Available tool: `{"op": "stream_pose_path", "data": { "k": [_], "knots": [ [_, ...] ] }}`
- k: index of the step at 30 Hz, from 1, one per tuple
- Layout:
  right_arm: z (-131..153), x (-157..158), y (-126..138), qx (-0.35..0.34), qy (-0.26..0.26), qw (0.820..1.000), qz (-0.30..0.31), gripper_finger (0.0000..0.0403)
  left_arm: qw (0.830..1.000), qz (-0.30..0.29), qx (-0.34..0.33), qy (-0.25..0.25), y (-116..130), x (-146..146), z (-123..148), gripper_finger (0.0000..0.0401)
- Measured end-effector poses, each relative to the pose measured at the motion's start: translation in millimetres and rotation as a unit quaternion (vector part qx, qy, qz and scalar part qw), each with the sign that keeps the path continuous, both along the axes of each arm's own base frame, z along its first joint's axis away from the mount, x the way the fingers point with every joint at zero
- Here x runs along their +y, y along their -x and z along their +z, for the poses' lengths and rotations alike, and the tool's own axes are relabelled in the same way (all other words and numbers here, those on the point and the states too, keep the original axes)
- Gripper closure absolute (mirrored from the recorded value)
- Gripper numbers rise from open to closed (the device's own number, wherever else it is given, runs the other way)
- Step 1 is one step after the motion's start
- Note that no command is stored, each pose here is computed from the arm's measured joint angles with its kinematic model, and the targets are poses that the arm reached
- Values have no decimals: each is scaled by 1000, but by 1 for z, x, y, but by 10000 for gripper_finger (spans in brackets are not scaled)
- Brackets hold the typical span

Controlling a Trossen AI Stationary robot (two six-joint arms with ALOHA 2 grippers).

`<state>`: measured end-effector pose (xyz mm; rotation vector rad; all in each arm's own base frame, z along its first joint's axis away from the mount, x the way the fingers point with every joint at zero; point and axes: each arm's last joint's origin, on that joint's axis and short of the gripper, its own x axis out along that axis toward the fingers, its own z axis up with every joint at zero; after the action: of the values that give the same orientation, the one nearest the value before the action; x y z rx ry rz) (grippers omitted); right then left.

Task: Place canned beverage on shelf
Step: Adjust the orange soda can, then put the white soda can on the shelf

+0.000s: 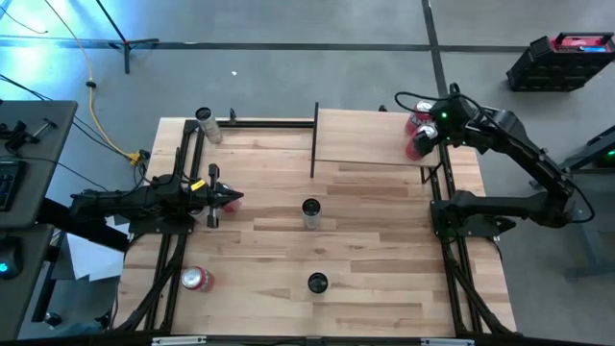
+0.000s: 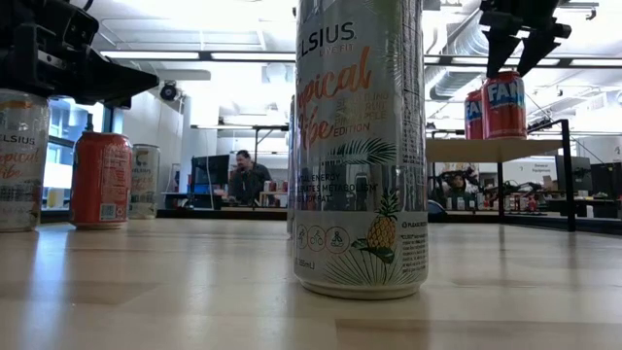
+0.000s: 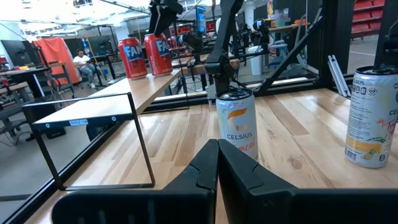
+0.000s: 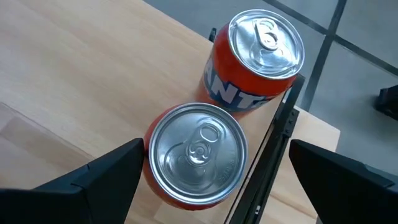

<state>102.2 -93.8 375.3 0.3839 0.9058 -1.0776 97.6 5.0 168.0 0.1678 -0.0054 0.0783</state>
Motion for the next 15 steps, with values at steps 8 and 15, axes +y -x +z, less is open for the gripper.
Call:
{"op": "stream_pose_path", "data": {
  "k": [8,15],
  "knots": [
    [4,3,0,-32,-9,999,28,16,1000,0,0,0,0,0,0,398],
    [49,23,15,-145,7,983,111,16,1000,0,0,0,0,0,0,398]
  ]
}}
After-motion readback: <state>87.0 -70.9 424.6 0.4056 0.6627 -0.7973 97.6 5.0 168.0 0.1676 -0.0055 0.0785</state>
